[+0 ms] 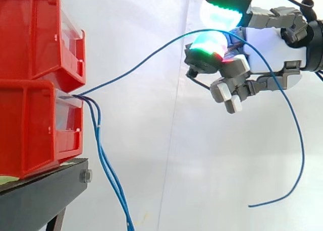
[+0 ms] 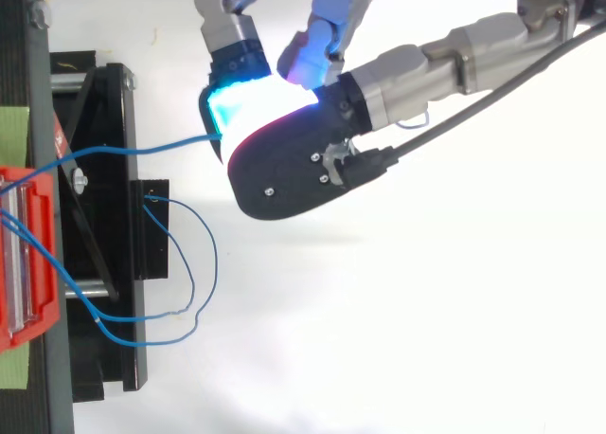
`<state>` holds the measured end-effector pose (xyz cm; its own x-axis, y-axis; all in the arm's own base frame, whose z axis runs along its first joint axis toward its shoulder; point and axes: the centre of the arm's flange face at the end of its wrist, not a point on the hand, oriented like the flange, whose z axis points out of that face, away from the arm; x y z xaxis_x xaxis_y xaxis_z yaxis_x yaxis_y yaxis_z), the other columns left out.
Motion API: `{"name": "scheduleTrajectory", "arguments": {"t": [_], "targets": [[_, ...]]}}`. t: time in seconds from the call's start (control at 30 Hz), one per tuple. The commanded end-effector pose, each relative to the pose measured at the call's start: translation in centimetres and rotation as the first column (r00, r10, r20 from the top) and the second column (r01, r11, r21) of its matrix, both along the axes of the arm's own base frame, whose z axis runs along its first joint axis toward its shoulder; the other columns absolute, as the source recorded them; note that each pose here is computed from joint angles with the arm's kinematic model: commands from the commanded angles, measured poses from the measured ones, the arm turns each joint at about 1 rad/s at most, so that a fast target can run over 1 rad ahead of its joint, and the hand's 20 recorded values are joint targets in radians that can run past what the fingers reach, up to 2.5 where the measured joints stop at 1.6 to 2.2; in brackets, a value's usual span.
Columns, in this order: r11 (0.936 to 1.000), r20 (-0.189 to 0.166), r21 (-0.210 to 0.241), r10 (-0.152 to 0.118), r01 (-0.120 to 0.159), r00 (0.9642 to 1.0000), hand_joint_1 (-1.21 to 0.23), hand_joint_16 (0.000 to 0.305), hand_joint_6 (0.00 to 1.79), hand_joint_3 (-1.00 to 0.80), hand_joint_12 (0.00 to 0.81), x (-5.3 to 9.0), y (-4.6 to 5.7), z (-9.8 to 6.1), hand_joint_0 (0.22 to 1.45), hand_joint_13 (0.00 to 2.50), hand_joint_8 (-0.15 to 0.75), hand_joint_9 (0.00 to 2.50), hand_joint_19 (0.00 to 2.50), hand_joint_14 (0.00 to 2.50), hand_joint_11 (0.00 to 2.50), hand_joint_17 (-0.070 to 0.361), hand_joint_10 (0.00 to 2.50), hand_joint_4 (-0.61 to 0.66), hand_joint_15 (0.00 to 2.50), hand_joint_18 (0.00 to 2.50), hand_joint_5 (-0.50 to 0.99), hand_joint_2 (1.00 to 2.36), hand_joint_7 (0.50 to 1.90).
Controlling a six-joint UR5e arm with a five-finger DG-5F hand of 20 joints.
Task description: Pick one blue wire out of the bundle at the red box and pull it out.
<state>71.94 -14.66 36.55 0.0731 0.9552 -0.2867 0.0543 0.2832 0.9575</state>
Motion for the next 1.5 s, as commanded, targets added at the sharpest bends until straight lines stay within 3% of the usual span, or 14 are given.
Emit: {"name": "scheduleTrajectory", "arguments": {"t": [0.0, 0.33, 0.53, 0.73, 1.17, 1.47], "targets": [[1.0000, 0.002, 0.000, 0.001, -0.001, 1.0000, -0.76, 0.054, 0.91, -0.18, 0.444, 0.07, 0.01, -0.04, 0.59, 1.02, 0.398, 1.26, 0.61, 0.02, 0.78, 0.122, 0.02, 0.18, 0.63, 0.98, -0.06, 1.02, 1.24], [1.0000, 0.002, 0.005, 0.007, -0.007, 1.0000, -0.88, 0.055, 0.91, -0.08, 0.447, 0.02, 0.07, 0.05, 0.61, 1.07, 0.403, 1.30, 0.58, 0.02, 0.81, 0.124, 0.02, 0.14, 0.67, 1.02, -0.05, 1.02, 1.26], [0.9992, 0.004, 0.036, 0.015, -0.016, 0.9999, -0.92, 0.054, 0.93, -0.05, 0.445, 0.01, 0.17, -0.02, 0.62, 1.06, 0.396, 1.27, 0.57, 0.02, 0.81, 0.121, 0.02, 0.12, 0.68, 1.01, -0.05, 1.02, 1.24], [0.9978, 0.009, 0.059, 0.028, -0.029, 0.9996, -0.94, 0.057, 0.94, 0.11, 0.458, 0.08, 0.21, -0.03, 0.65, 1.08, 0.398, 1.29, 0.55, 0.02, 0.80, 0.129, 0.02, 0.08, 0.68, 1.04, -0.06, 1.02, 1.25], [0.9983, 0.014, 0.050, 0.029, -0.029, 0.9995, -0.96, 0.061, 0.94, 0.23, 0.471, 0.14, 0.21, -0.03, 0.71, 1.12, 0.379, 1.34, 0.54, 0.02, 0.77, 0.136, 0.02, -0.06, 0.69, 1.08, -0.04, 1.00, 1.29], [0.9982, 0.012, 0.050, 0.032, -0.032, 0.9994, -0.96, 0.059, 0.94, 0.23, 0.466, 0.14, 0.33, -0.04, 0.70, 1.15, 0.371, 1.37, 0.56, 0.02, 0.77, 0.133, 0.02, -0.09, 0.73, 1.08, -0.04, 1.09, 1.27]]}}
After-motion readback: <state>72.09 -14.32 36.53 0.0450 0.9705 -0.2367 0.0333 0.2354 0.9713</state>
